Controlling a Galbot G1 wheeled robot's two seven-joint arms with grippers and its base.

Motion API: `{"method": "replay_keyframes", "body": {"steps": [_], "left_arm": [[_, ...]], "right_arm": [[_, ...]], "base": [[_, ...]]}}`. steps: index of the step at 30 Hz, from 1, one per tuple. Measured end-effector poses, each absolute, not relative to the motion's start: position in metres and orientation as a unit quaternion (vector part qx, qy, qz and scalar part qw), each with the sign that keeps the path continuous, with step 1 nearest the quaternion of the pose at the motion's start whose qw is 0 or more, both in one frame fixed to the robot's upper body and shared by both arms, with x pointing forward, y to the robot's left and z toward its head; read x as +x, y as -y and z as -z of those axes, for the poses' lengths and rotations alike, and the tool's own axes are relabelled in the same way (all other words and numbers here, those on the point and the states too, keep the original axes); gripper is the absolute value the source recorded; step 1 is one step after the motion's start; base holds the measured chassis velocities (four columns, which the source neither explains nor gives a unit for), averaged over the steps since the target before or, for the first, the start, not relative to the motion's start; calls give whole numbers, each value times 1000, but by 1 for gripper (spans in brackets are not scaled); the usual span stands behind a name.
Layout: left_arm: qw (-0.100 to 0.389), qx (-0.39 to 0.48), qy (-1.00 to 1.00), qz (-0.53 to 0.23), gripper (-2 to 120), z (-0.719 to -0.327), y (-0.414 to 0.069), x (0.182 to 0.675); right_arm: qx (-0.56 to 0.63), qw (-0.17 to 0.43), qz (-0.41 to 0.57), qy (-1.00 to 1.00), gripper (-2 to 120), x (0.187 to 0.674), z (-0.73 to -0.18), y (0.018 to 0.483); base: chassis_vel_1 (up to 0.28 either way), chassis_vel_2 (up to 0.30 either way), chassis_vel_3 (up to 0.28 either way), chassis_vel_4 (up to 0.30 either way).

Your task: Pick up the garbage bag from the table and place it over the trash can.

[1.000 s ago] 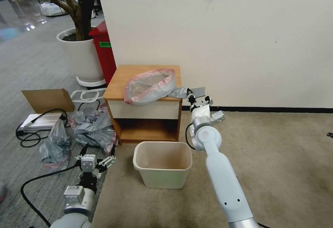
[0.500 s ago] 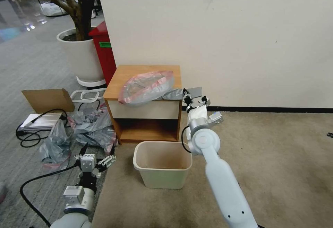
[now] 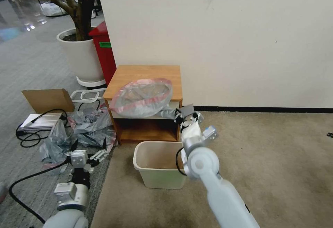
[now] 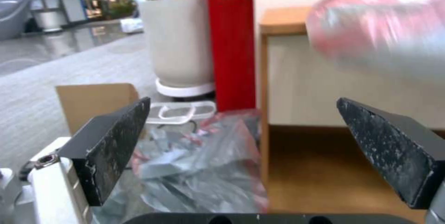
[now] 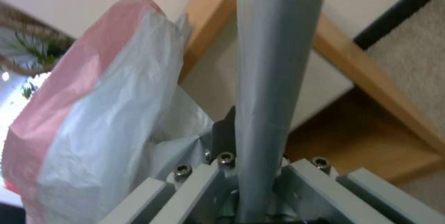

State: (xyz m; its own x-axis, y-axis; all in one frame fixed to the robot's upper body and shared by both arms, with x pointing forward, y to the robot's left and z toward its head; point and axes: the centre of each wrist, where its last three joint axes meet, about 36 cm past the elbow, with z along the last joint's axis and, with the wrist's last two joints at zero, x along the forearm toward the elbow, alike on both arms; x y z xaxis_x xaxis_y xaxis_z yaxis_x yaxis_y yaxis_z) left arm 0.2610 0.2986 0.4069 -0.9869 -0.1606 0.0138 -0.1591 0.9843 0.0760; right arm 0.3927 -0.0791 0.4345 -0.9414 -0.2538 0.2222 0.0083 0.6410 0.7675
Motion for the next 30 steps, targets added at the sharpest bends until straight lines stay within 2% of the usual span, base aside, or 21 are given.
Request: {"method": "replay_keyframes", "body": {"steps": [7, 15, 30], "left_arm": [[-3, 109, 994, 29, 100, -416, -308, 266], [-2, 112, 993, 25, 100, -416, -307, 266], [6, 104, 994, 24, 100, -409, -302, 267]], "right_arm": [[87, 196, 387, 897, 0, 359, -426, 71], [89, 248, 327, 908, 0, 324, -393, 63], [77, 258, 297, 916, 3, 326, -381, 64]], "base": [[0, 0, 0, 0], [0, 0, 0, 0], [0, 0, 0, 0]]}}
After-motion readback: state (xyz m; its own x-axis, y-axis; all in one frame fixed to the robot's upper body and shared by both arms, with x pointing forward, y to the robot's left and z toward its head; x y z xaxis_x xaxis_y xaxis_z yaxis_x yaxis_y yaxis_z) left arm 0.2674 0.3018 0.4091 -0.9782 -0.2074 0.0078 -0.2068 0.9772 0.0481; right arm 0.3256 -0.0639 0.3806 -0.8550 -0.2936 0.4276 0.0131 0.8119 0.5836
